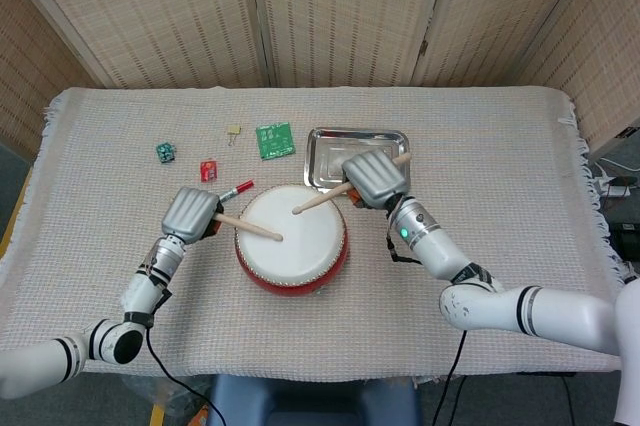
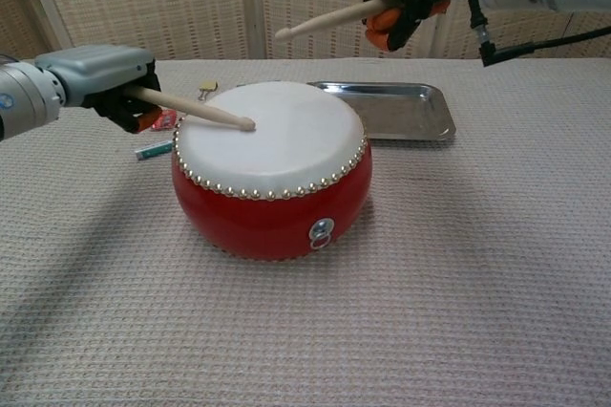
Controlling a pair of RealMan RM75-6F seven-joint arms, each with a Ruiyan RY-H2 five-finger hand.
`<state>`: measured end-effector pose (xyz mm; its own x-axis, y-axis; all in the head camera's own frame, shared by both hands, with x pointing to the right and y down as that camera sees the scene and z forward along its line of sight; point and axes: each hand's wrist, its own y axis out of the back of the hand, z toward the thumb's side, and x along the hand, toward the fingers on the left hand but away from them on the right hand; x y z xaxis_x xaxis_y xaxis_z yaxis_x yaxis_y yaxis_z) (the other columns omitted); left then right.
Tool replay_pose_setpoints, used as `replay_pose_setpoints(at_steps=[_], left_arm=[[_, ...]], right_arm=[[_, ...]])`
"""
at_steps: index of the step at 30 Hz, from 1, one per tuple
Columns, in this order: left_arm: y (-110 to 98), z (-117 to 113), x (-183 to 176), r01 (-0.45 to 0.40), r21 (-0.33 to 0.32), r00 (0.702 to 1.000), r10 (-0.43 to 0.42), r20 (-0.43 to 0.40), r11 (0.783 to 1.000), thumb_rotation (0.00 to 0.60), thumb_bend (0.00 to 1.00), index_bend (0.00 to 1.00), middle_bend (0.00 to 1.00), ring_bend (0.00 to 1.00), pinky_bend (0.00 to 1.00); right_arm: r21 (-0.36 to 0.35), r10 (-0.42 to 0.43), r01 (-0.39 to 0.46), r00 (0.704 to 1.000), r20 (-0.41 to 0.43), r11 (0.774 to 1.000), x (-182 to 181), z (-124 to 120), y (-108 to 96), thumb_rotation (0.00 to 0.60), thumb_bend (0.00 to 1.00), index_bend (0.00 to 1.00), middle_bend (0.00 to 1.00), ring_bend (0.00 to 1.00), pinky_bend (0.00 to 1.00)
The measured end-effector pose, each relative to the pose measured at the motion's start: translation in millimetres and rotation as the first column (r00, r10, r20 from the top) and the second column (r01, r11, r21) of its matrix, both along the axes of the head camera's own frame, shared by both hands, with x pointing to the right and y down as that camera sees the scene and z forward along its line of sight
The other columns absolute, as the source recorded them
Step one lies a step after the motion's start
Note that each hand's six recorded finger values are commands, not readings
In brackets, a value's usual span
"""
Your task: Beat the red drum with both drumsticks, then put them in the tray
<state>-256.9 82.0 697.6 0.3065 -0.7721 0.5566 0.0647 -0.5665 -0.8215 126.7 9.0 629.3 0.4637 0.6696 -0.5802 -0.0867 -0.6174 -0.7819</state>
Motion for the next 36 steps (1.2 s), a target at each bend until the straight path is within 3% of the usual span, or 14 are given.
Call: replay_pose_setpoints(at_steps=[4,10,13,18,23,28,33,36], left_arm=[[-9,-15,-7,0.038,0.043,0.999,-0.037,-0.027,0.998,0.6,0.7,1.0,1.0,1.0,1.0],[-24,-45,-21,0.097,0.094,0.992,-0.089,-0.093,0.991,0.6,0.7,1.0,1.0,1.0,1.0],[-25,-51,-26,0.121,0.095,0.987,-0.109,-0.119,0.988,0.6,0.7,1.0,1.0,1.0,1.0],[-21,-55,-35,0.128,0.094,0.985,-0.115,-0.131,0.987,0.6,0.7,1.0,1.0,1.0,1.0],[-14,-53,-40,0.12,0.082,0.985,-0.109,-0.131,0.989,0.6,0.7,1.0,1.0,1.0,1.0],[-11,-53,-43,0.119,0.077,0.985,-0.108,-0.133,0.99,0.6,0.7,1.0,1.0,1.0,1.0],[-10,-54,-46,0.117,0.076,0.986,-0.107,-0.128,0.99,0.6,0.7,1.0,1.0,1.0,1.0],[-10,-56,-48,0.12,0.076,0.986,-0.11,-0.129,0.99,0.6,0.7,1.0,1.0,1.0,1.0]], right_arm=[[-0.018,-0.026,0.026,0.998,-0.049,1.0,4,16,6,0.6,1.0,1.0,1.0,1.0,1.0],[-0.05,-0.101,0.094,0.979,-0.179,0.994,10,60,25,0.6,1.0,1.0,1.0,1.0,1.0],[-0.068,-0.091,0.079,0.979,-0.185,0.995,9,69,30,0.6,1.0,1.0,1.0,1.0,1.0],[-0.092,0.029,-0.036,0.997,-0.077,0.995,11,55,14,0.6,1.0,1.0,1.0,1.0,1.0],[-0.132,0.169,-0.166,0.986,0.009,0.977,30,44,-12,0.6,1.0,1.0,1.0,1.0,1.0],[-0.121,0.207,-0.212,0.977,-0.047,0.97,54,56,-31,0.6,0.99,1.0,1.0,1.0,1.0],[-0.118,0.22,-0.233,0.968,-0.118,0.965,67,82,-40,0.6,0.86,1.0,1.0,0.99,1.0],[-0.131,0.216,-0.235,0.966,-0.146,0.963,66,98,-40,0.6,0.77,1.0,0.99,0.93,1.0]])
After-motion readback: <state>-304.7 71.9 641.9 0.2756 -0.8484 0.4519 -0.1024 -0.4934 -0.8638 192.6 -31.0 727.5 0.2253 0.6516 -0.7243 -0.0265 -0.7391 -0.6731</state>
